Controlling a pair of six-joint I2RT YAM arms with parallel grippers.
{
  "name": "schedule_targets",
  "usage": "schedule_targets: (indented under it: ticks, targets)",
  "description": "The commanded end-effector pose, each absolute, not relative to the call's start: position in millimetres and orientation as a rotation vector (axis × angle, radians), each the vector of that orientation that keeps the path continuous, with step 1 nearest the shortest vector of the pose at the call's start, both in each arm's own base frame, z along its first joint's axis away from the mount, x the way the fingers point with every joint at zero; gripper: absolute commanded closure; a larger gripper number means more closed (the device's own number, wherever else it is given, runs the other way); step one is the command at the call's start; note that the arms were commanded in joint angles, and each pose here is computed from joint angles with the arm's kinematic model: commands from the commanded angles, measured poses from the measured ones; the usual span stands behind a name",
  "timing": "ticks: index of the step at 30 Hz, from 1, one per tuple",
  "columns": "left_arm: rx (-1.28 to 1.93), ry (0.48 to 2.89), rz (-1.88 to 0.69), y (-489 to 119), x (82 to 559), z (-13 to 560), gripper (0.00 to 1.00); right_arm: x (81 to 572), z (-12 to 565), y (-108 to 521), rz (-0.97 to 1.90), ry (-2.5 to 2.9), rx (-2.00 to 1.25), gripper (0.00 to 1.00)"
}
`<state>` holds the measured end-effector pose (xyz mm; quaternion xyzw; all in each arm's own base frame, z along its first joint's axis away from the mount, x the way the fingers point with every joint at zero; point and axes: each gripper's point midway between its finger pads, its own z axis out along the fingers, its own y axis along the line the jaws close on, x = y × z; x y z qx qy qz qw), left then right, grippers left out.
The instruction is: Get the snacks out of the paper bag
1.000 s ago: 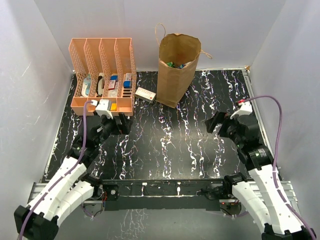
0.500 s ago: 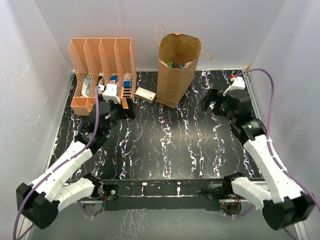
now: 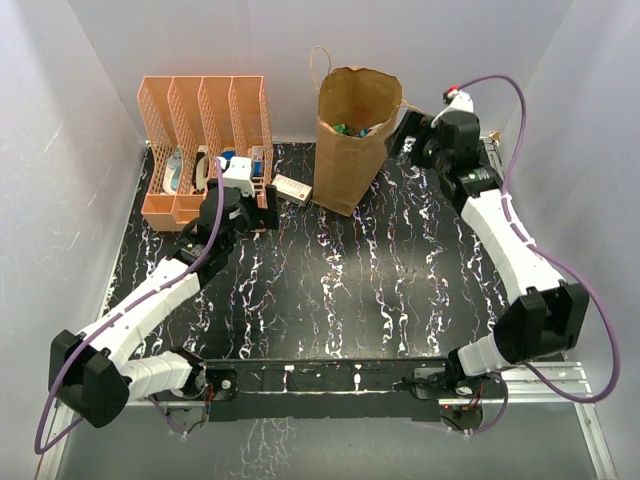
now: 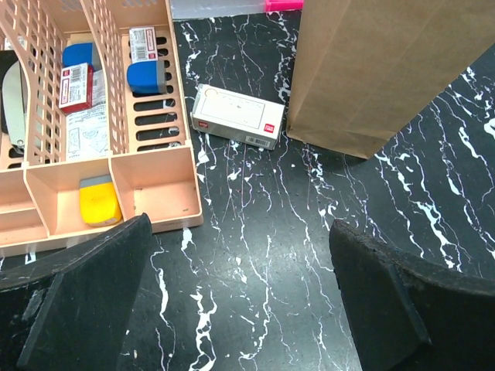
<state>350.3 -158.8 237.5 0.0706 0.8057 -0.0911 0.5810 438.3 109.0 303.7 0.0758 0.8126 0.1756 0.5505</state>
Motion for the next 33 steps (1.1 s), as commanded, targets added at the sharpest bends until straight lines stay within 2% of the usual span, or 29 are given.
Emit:
schedule_targets:
  ticks: [1, 7, 18, 24, 33]
  targets:
    - [0.166, 1.833, -0.241, -163, 351, 264, 0.02, 474, 386, 103, 0.551, 1.691, 0.344, 0.01]
    - [0.177, 1.822, -0.269, -167, 349, 268, 0.02, 513, 401, 101, 0.642, 1.600, 0.530, 0.04]
    - [0.176, 1.808, -0.274, -166, 345, 274, 0.02, 540, 403, 94, 0.769, 1.503, 0.817, 0.38]
    - [0.181, 1.806, -0.281, -169, 344, 275, 0.01, 544, 406, 95, 0.793, 1.466, 0.815, 0.42]
    - [0.178, 1.806, -0.276, -168, 343, 275, 0.02, 549, 407, 96, 0.812, 1.451, 0.819, 0.60]
